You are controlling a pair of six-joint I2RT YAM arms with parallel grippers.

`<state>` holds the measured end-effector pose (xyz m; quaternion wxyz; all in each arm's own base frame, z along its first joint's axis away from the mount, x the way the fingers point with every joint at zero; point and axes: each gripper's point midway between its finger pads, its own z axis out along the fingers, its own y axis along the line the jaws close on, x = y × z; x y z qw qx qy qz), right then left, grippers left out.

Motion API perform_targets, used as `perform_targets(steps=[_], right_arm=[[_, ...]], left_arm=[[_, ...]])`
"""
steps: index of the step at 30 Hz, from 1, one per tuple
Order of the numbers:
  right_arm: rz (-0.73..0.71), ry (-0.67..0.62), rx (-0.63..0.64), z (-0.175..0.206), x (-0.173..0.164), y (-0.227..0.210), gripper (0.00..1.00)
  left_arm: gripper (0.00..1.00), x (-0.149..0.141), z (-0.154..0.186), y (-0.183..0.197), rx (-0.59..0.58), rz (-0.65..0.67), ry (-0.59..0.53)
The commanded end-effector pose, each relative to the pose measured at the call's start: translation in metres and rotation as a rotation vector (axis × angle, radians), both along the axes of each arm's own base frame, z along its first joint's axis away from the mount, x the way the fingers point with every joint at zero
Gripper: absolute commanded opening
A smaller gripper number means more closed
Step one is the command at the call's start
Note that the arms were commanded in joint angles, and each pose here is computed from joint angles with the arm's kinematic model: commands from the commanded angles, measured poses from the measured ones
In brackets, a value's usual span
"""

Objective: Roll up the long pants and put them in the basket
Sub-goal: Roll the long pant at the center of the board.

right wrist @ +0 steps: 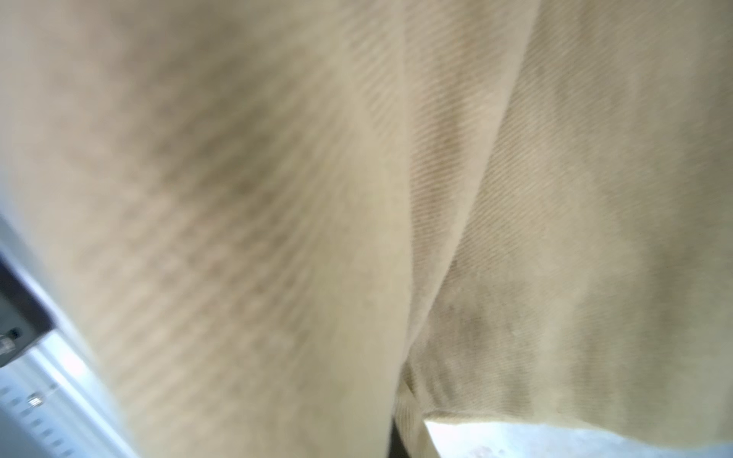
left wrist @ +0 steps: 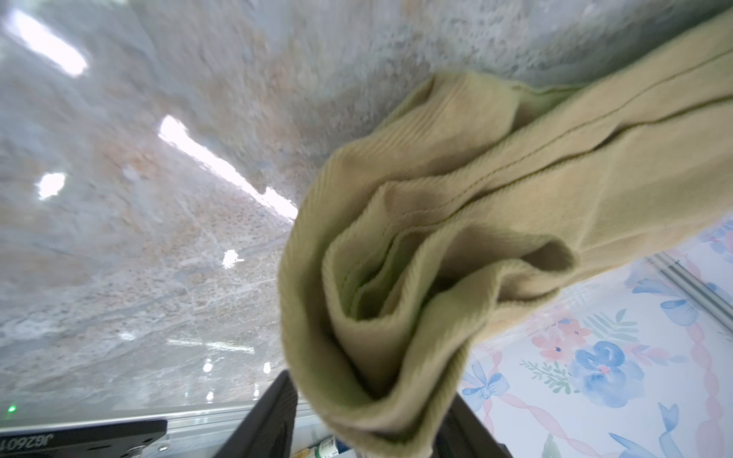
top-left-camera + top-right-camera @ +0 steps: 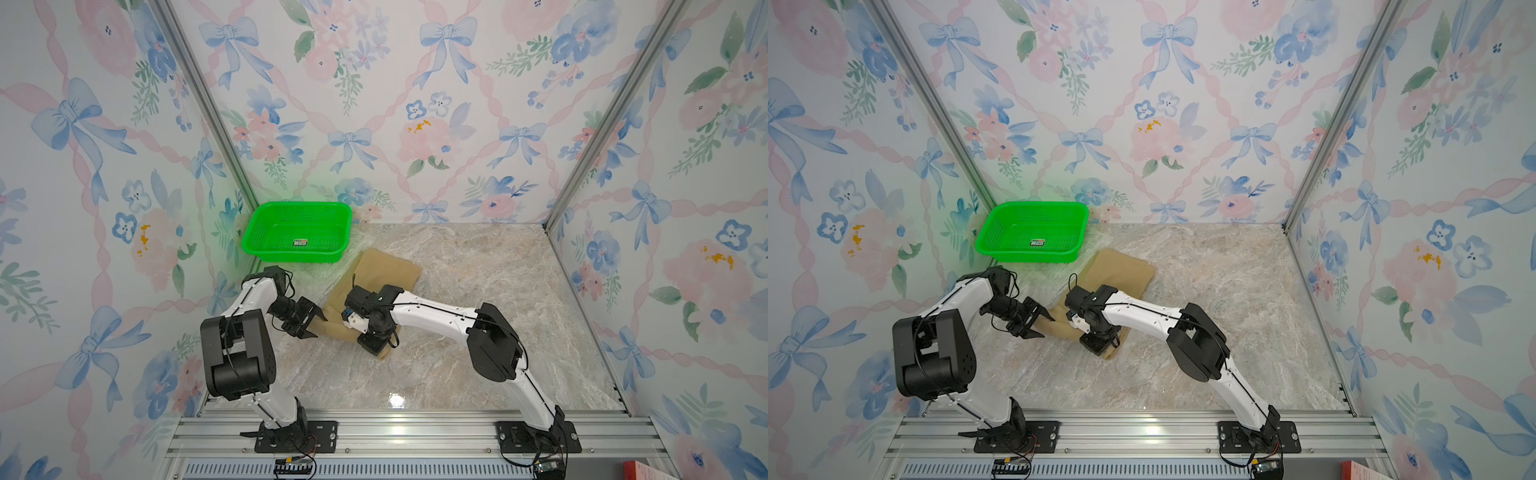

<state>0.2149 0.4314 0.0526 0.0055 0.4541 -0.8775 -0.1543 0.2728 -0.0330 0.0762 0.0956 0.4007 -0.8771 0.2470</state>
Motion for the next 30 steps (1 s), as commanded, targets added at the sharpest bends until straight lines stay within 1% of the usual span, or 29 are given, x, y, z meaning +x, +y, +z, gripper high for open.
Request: perform_targets(steps=[1,2,3,4,5,8,10,12,13,14,15,17,21,23,27,30], right_arm=[[-0.095,0.345,0.175,0.026,-0.015,0.005,0.00],[-0.118,0.391,0.201,0.026,-0.010,0.004,0.02],[-0.133,0.429,0.211,0.025,-0.007,0.002,0.02],[-0.150,0.473,0.228,0.023,-0.003,0.000,0.05],[-0.169,0.538,0.250,0.023,-0.001,-0.001,0.07],[-0.232,0.679,0.279,0.016,0.011,-0.006,0.07],[-0.247,0.712,0.258,0.005,0.015,-0.011,0.07],[-0.265,0.734,0.247,-0.005,0.017,-0.014,0.08],[-0.279,0.754,0.244,-0.010,0.018,-0.015,0.09],[-0.290,0.773,0.245,-0.013,0.020,-0.015,0.09],[-0.303,0.786,0.243,-0.018,0.022,-0.016,0.10],[-0.312,0.789,0.236,-0.023,0.023,-0.017,0.10],[-0.317,0.800,0.218,-0.032,0.020,-0.019,0.11],[-0.319,0.810,0.207,-0.035,0.018,-0.021,0.11],[-0.325,0.822,0.195,-0.040,0.017,-0.022,0.11],[-0.328,0.831,0.195,-0.040,0.017,-0.021,0.11]], left_arm=[[0.60,0.003,0.021,0.008,0.054,-0.023,-0.062],[0.60,0.005,0.025,0.008,0.054,-0.018,-0.082],[0.61,0.007,0.031,0.007,0.054,-0.013,-0.115],[0.61,0.011,0.037,0.005,0.041,-0.011,-0.160],[0.61,0.012,0.040,0.003,0.033,-0.003,-0.181],[0.64,0.011,0.045,-0.002,0.018,0.018,-0.254],[0.70,0.010,0.040,-0.006,0.000,0.037,-0.298],[0.72,0.012,0.032,-0.013,-0.035,0.051,-0.346],[0.76,0.014,0.028,-0.016,-0.047,0.058,-0.375],[0.82,0.018,0.025,-0.019,-0.048,0.061,-0.404],[0.99,0.021,0.022,-0.020,-0.049,0.069,-0.432],[0.99,0.028,0.018,-0.021,-0.051,0.080,-0.477],[0.99,0.041,0.013,-0.021,-0.056,0.082,-0.516],[0.99,0.049,0.013,-0.022,-0.055,0.078,-0.533],[0.99,0.064,0.021,-0.028,-0.065,0.070,-0.617],[0.99,0.067,0.012,-0.036,-0.076,0.050,-0.607]])
